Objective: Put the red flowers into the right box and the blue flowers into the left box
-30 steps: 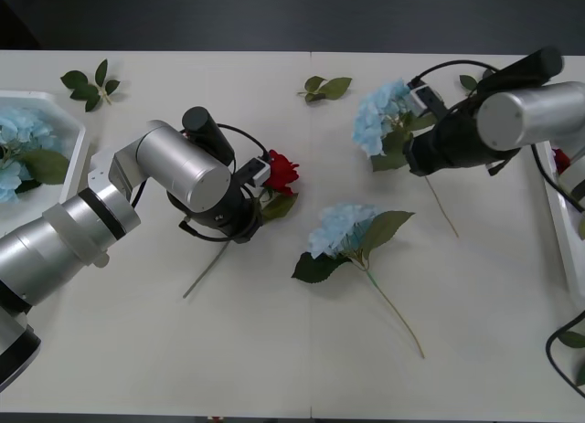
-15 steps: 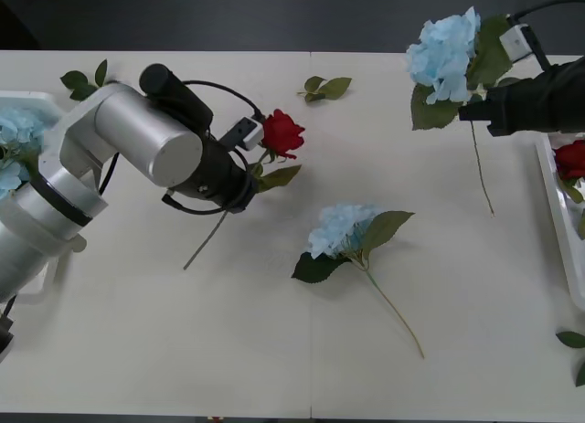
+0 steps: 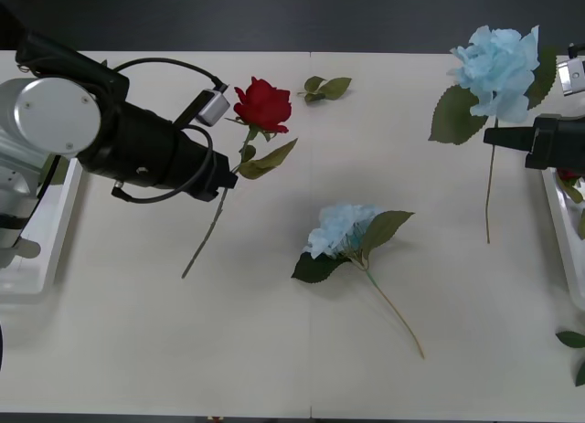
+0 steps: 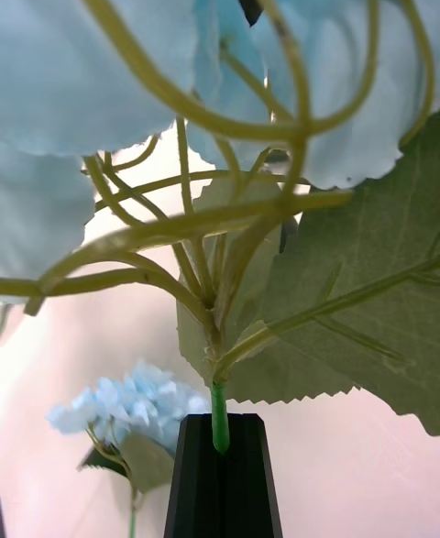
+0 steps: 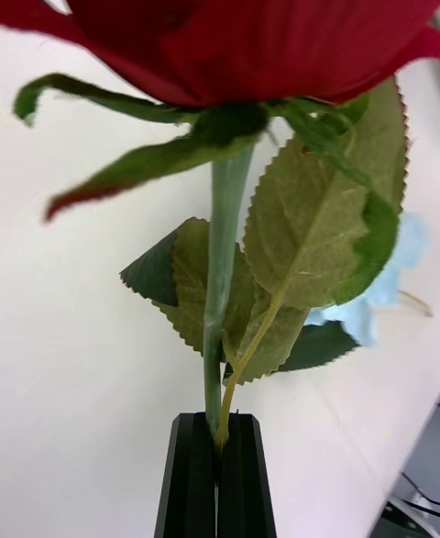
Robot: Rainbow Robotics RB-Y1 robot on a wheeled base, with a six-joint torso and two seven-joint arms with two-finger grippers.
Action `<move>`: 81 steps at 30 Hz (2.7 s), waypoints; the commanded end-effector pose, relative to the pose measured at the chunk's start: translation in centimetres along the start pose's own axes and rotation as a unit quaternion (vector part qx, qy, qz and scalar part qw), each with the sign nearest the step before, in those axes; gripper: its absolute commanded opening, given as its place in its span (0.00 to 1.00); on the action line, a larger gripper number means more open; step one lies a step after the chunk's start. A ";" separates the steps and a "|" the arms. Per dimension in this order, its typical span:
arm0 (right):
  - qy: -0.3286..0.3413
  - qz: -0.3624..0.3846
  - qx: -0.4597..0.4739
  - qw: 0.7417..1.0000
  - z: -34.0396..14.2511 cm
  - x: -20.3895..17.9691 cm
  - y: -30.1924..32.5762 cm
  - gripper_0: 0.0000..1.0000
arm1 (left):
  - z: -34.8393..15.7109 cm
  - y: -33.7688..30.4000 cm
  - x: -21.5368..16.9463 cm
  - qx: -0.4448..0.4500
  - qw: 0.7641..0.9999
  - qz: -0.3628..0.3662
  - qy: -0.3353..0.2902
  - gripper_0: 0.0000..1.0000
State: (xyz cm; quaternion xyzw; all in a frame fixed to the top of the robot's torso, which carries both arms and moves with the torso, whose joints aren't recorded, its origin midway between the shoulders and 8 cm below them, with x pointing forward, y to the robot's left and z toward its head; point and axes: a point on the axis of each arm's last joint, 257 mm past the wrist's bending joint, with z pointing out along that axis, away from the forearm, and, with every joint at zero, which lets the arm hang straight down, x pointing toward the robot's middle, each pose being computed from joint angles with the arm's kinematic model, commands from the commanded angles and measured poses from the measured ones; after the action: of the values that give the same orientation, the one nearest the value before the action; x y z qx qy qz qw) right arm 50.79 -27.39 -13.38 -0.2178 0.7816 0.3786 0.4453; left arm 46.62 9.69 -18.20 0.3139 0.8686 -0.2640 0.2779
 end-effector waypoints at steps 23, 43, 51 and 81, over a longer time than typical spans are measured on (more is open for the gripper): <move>0.067 0.045 0.071 0.994 -0.2 4.8 -3.8 0.00 | -8.7 -14.8 -9.4 0.287 0.942 0.050 -0.166 0.00; 0.123 0.007 0.160 0.979 -0.3 10.8 -9.4 0.22 | -9.5 -17.2 -13.7 0.274 0.927 0.133 -0.220 0.00; 0.141 -0.020 0.168 0.975 -0.8 11.4 -10.0 0.80 | -9.1 -17.2 -13.3 0.290 0.925 0.120 -0.214 0.00; 0.006 0.013 -0.120 0.993 -1.6 2.9 8.8 0.90 | -9.1 -17.1 -13.3 0.290 0.925 0.120 -0.215 0.00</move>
State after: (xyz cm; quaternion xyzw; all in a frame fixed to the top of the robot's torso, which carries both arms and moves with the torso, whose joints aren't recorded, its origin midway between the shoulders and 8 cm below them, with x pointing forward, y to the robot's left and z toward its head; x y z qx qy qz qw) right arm 43.85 -24.17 -13.56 -0.2446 0.7585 0.4639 0.3868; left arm 40.65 -0.91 -0.12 0.4020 0.6478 -0.5356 0.3632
